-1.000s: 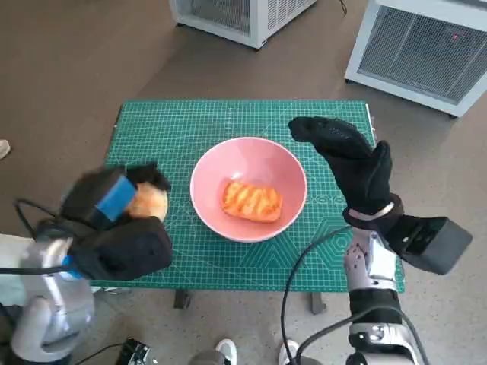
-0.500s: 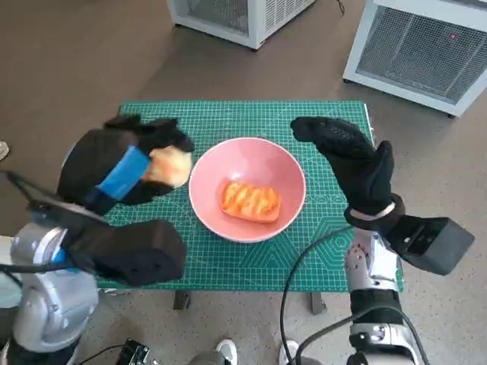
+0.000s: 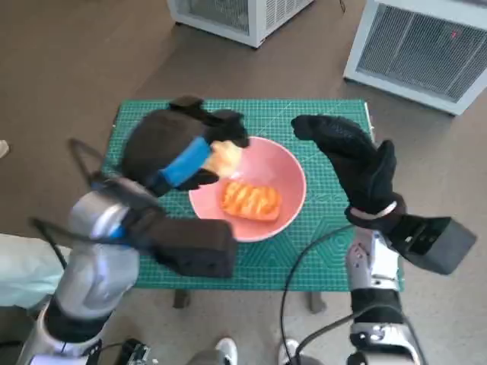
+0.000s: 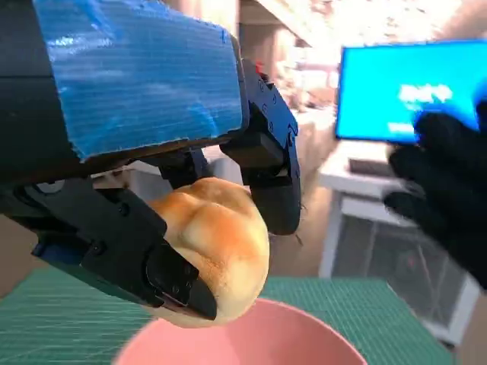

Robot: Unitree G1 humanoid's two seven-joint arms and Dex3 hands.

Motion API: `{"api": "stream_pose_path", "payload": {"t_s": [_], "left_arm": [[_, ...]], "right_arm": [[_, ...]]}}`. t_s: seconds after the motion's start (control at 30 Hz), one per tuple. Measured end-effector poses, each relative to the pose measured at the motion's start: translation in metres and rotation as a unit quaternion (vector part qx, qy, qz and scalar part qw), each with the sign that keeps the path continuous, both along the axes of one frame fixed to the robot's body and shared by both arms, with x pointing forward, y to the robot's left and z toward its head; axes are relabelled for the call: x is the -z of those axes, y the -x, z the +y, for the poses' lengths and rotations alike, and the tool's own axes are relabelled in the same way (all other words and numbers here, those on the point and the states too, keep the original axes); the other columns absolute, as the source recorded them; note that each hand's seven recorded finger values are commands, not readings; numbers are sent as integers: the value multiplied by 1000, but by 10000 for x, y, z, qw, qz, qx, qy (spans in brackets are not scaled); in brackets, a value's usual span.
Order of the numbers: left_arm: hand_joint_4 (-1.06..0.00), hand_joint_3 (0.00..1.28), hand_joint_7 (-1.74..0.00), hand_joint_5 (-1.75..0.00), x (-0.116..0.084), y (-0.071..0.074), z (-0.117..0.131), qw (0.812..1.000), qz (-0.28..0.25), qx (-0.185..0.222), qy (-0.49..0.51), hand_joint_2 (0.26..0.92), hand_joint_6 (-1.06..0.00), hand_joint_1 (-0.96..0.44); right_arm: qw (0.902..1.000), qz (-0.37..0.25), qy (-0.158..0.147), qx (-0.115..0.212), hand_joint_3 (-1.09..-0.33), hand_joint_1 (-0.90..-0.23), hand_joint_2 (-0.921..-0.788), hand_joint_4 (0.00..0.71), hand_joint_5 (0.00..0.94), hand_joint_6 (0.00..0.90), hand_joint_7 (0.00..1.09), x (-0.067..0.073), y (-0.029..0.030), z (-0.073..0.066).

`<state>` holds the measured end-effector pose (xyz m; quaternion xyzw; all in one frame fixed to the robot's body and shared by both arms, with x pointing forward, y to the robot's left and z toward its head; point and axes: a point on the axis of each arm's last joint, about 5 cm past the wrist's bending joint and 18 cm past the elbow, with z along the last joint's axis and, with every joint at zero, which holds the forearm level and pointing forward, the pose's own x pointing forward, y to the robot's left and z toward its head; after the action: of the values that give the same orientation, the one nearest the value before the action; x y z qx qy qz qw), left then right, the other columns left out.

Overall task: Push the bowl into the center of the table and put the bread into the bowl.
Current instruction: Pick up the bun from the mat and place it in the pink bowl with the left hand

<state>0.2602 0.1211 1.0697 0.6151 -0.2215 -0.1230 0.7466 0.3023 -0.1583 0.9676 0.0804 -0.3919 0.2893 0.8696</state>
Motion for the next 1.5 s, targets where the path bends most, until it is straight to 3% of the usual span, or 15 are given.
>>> {"api": "stream_pose_path", "payload": {"t_s": [0.43, 0.5, 0.57, 0.6, 0.63, 0.7, 0.77, 0.87, 1.07, 1.3, 1.5], "left_arm": [[-772, 24, -1105, -1085, 417, -321, -53, 9948, 989, -50, -256, 909, -684, 2], [-756, 44, -1106, -1141, 462, -346, -47, 9942, 1052, -64, -234, 915, -638, 2], [-676, 137, -1210, -1254, 497, -365, -43, 9936, 1115, -78, -167, 918, -498, 3], [-639, 157, -1126, -1288, 507, -370, -44, 9933, 1150, -75, -129, 919, -449, 73], [-580, 190, -937, -1340, 513, -373, -47, 9929, 1183, -65, -86, 920, -410, 172], [-499, 177, -746, -1086, 517, -374, -61, 9924, 1228, -43, 3, 887, -373, 112], [-446, 108, -394, -525, 516, -372, -75, 9919, 1270, -31, 82, 874, -363, 25], [-333, 55, -164, -173, 512, -359, -82, 9908, 1344, -66, 130, 871, -332, -67], [-126, 23, -26, -19, 517, -320, -68, 9893, 1448, -83, 182, 868, -259, -209], [-36, 13, -2, -1, 435, -282, -3, 9875, 1479, 83, 548, 870, -218, -275], [-3, 10, 0, 1, 319, -267, 140, 9773, 1592, 528, 1290, 872, -178, -267]], "right_arm": [[10000, -43, -6, 34, -744, -723, -921, 202, 1, -1, 589, -8, 14, -15], [10000, -50, -7, 38, -744, -724, -921, 202, 1, -1, 589, -10, 16, -17], [10000, -50, -11, 44, -744, -724, -921, 202, 1, -1, 589, -9, 17, -19], [10000, -48, -14, 49, -744, -724, -921, 202, 1, -1, 589, -8, 17, -21], [10000, -46, -19, 56, -744, -724, -921, 202, 1, -1, 589, -7, 18, -23], [10000, -42, -29, 70, -745, -724, -921, 201, 1, -1, 589, -6, 20, -26], [10000, -42, -37, 82, -745, -724, -921, 202, 1, -1, 589, -8, 20, -26], [9999, -39, -42, 88, -745, -723, -921, 202, 1, -1, 589, -8, 20, -26], [9999, -34, -49, 118, -748, -713, -921, 201, 1, -1, 588, -9, 20, -37], [9999, -28, -57, 150, -749, -712, -921, 202, 1, -1, 588, -13, 20, -46], [9999, -48, -47, 153, -750, -711, -921, 201, 1, -1, 589, -30, 12, -51]]}}
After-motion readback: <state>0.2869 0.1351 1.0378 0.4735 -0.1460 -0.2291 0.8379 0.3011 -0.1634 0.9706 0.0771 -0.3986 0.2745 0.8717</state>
